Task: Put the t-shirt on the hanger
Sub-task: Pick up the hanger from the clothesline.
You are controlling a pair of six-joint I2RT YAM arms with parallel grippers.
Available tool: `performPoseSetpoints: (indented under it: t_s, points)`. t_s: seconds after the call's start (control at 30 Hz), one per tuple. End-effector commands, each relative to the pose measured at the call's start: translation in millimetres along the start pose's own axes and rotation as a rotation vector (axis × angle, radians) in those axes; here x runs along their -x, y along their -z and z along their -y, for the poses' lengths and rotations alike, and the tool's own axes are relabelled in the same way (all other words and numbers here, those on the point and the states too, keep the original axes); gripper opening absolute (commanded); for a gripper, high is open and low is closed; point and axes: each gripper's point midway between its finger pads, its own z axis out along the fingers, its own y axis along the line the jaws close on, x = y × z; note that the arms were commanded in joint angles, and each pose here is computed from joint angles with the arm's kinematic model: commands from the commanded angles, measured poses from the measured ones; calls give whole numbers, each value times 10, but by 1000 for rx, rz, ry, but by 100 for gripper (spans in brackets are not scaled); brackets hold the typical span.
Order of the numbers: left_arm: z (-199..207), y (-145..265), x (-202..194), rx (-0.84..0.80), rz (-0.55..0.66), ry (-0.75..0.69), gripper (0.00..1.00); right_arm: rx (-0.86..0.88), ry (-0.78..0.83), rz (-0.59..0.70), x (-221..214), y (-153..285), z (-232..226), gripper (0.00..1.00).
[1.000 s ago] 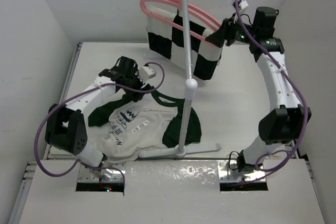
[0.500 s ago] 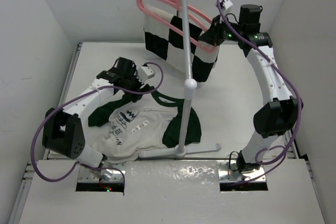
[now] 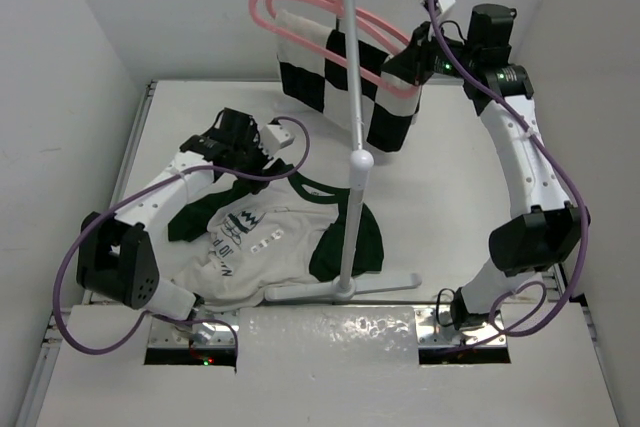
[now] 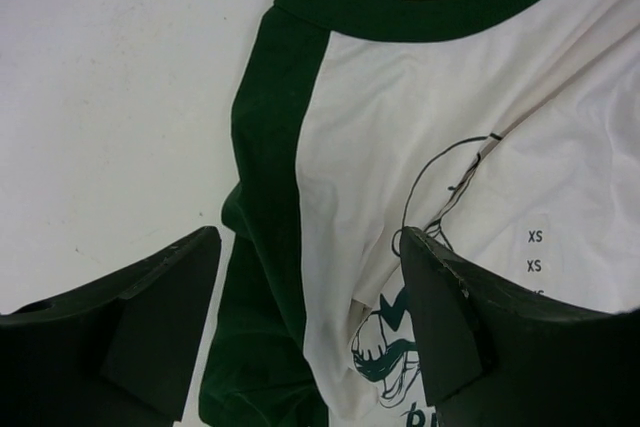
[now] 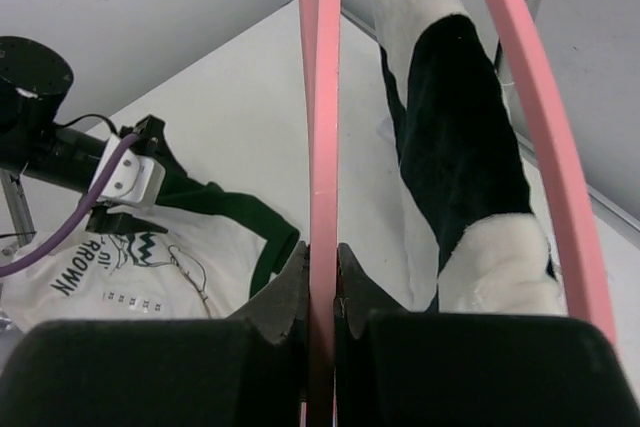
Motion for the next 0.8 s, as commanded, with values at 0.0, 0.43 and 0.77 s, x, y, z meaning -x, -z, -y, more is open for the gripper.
performPoseSetpoints:
  t_s: [0.0,0.43,0.77]
  points:
    - [-81,140,103,51,52,-6,70,33,138,120,436,165,-203,0]
    - [-202,319,55,95,57,-32,70,-30,84,56,-132,360,-216,0]
    - [-213,327,99,93,63,-21,70,-54,92,199,239,453,-244,0]
